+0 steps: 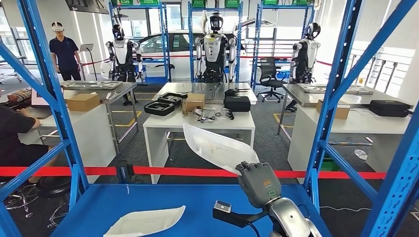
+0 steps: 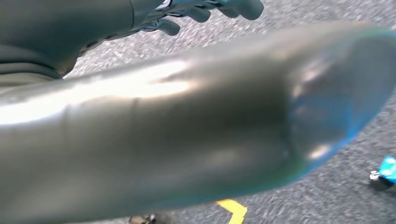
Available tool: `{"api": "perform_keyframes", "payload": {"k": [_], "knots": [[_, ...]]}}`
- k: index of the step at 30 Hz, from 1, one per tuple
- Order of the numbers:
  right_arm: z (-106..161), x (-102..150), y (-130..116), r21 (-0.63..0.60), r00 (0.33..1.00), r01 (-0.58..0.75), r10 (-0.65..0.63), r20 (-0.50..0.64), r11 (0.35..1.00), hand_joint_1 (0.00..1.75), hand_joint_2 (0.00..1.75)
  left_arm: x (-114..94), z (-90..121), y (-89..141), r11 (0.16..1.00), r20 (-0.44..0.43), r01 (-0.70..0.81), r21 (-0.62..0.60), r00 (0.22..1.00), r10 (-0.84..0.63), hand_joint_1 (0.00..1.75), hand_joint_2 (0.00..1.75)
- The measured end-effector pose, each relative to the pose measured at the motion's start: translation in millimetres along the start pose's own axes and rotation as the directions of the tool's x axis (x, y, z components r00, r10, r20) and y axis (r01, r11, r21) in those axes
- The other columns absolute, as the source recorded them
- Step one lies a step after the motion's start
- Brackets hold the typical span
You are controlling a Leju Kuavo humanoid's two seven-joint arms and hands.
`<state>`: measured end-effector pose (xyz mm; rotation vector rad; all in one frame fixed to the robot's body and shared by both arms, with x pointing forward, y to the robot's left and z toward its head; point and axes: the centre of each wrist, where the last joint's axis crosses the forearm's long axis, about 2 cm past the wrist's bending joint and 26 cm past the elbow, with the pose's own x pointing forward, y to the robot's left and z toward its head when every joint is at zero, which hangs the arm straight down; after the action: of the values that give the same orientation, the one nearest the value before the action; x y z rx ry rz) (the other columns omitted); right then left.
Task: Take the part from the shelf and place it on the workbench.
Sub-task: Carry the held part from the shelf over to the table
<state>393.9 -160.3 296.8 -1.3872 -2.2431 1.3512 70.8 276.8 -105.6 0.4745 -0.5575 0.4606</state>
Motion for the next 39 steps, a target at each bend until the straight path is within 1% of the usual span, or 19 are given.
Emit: {"api": "perform_keyframes", "payload": {"k": [3, 6, 9, 13, 15, 18, 23, 25, 27, 31, 33, 39], "knots": [[9.6, -4.3, -5.6, -0.018, 0.999, -0.034, 0.034, 0.006, 0.999, 1.75, 1.75, -4.5, 4.0, -2.3, 1.000, -0.026, 0.015, 0.001, 1.000, -0.015, 0.00, 0.00], [27.3, -9.5, -6.2, -0.024, 0.999, -0.051, 0.051, 0.010, 0.998, 1.75, 1.75, -13.7, 9.9, -2.1, 0.999, -0.065, 0.046, 0.002, 0.997, -0.045, 0.00, 0.00], [53.0, -11.0, -0.1, -0.007, 0.999, -0.049, 0.050, 0.008, 0.999, 1.75, 1.75, -21.4, 14.4, -0.7, 0.996, -0.096, 0.091, -0.005, 0.991, -0.092, 0.00, 0.00], [89.2, -7.1, 11.4, 0.044, 0.999, -0.045, 0.044, 0.011, 0.998, 1.75, 1.75, -25.7, 17.7, -1.5, 0.991, -0.103, 0.133, -0.031, 0.985, -0.136, 0.00, 0.00], [97.5, -6.8, 12.3, 0.055, 0.999, -0.046, 0.045, 0.010, 0.997, 1.75, 1.75, -25.8, 18.4, -2.6, 0.990, -0.102, 0.139, -0.037, 0.985, -0.142, 0.00, 0.00], [102.3, -8.6, 10.7, 0.058, 0.998, -0.058, 0.057, 0.010, 0.997, 1.75, 1.75, -24.8, 18.4, -4.0, 0.987, -0.092, 0.152, -0.049, 0.983, -0.156, 0.00, 0.00], [115.3, 0.1, 9.9, 0.077, 0.998, -0.070, 0.069, 0.017, 0.995, 1.75, 1.75, -24.5, 19.6, -6.9, 0.977, -0.018, 0.188, -0.100, 0.981, -0.191, 0.00, 0.00], [115.6, 2.4, 9.2, 0.076, 0.998, -0.058, 0.056, 0.028, 0.995, 1.75, 1.75, -23.4, 19.8, -8.7, 0.976, 0.012, 0.188, -0.114, 0.982, -0.187, 0.00, 0.00], [109.9, 2.1, 8.4, 0.063, 0.998, -0.037, 0.034, 0.045, 0.997, 1.75, 1.75, -21.1, 19.6, -11.3, 0.977, 0.024, 0.178, -0.118, 0.984, -0.177, 0.00, 0.00], [82.7, 1.8, 4.4, -0.004, 0.998, -0.002, 0.002, 0.055, 1.000, 1.75, 1.75, -10.2, 16.0, -17.7, 0.982, 0.034, 0.153, -0.115, 0.988, -0.150, 0.00, 0.00], [73.9, 4.8, 3.2, -0.024, 0.998, 0.008, -0.007, 0.056, 1.000, 1.75, 1.75, -5.6, 14.0, -19.2, 0.982, 0.042, 0.151, -0.114, 0.988, -0.147, 0.00, 0.00], [62.5, 12.1, 2.8, -0.046, 0.998, 0.026, -0.023, 0.056, 0.999, 1.75, 1.75, -3.7, 12.2, -18.2, 0.982, 0.045, 0.153, -0.110, 0.988, -0.149, 0.00, 0.00]]}}
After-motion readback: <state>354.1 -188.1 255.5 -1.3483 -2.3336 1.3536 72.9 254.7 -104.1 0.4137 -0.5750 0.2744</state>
